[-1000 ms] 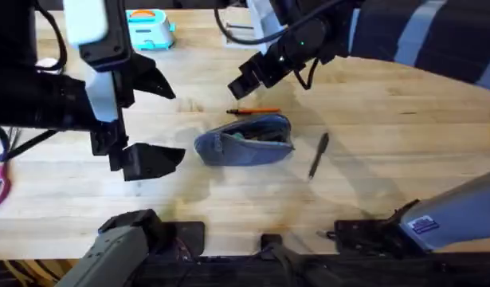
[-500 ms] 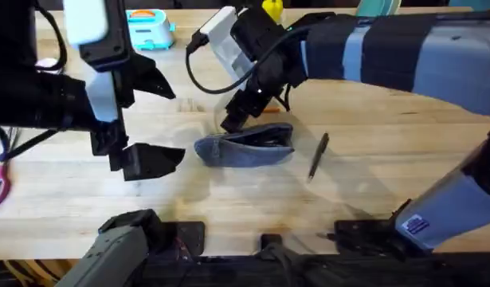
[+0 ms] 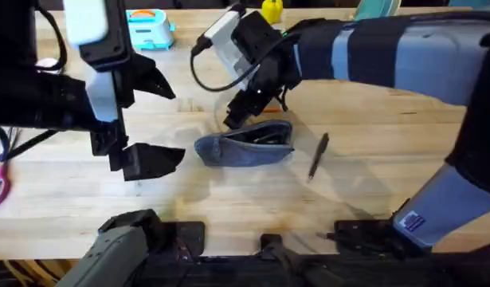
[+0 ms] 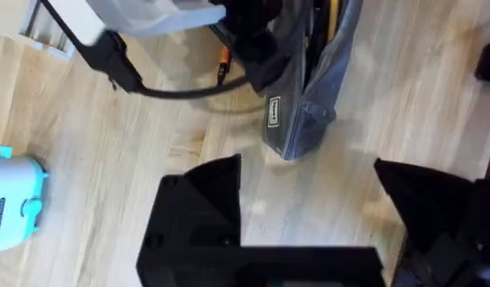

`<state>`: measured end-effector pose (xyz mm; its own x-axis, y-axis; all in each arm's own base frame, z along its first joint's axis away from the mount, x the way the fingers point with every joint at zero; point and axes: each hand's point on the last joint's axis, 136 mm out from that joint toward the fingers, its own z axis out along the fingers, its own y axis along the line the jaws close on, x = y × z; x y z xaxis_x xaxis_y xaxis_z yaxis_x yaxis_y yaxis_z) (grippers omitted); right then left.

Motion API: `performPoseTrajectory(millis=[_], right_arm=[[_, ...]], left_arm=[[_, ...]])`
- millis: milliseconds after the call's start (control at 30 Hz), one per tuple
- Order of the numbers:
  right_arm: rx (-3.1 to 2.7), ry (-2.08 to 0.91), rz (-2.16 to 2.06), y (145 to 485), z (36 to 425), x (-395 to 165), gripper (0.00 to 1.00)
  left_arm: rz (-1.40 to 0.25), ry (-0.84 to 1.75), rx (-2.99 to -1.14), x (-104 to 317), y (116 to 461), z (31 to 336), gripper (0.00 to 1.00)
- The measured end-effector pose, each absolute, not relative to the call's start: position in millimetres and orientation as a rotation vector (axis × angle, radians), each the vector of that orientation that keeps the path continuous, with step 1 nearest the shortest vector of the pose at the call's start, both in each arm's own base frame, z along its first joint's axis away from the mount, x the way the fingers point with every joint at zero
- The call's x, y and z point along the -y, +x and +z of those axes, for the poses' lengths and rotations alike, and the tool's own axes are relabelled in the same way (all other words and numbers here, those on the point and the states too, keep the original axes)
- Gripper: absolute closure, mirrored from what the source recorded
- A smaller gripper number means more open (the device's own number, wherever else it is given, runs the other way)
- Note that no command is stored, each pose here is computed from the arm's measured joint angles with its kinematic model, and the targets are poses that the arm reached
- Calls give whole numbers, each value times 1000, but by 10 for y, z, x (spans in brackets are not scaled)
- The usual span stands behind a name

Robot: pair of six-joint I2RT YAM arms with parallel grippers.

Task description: Unzip the bag, pick up the pens from the table one at a time and place them inside, then zip the bag closed.

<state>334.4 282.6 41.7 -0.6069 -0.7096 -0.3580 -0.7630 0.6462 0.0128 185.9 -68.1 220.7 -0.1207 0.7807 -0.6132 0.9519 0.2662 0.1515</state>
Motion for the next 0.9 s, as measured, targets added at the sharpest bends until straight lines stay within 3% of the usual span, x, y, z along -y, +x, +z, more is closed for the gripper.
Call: performPoseTrajectory(millis=[167,467,567,667,800,900], right_arm=[[-2605,-1100,218,3433,408,-2631,4],[-2598,-1223,137,3410,372,-2580,29],[-2585,-1242,139,3408,371,-2603,173],[-2574,-1257,139,3411,370,-2626,427],[-2563,-1257,111,3447,370,-2615,845],[-2560,-1247,103,3477,382,-2607,959]], left_arm=[[-373,1560,-1947,681,1859,2208,8],[-373,1560,-1948,681,1859,2208,8],[-373,1560,-1947,681,1859,2208,8],[-373,1561,-1948,681,1859,2207,8],[-373,1561,-1948,681,1859,2207,8],[-373,1561,-1948,681,1859,2207,7]])
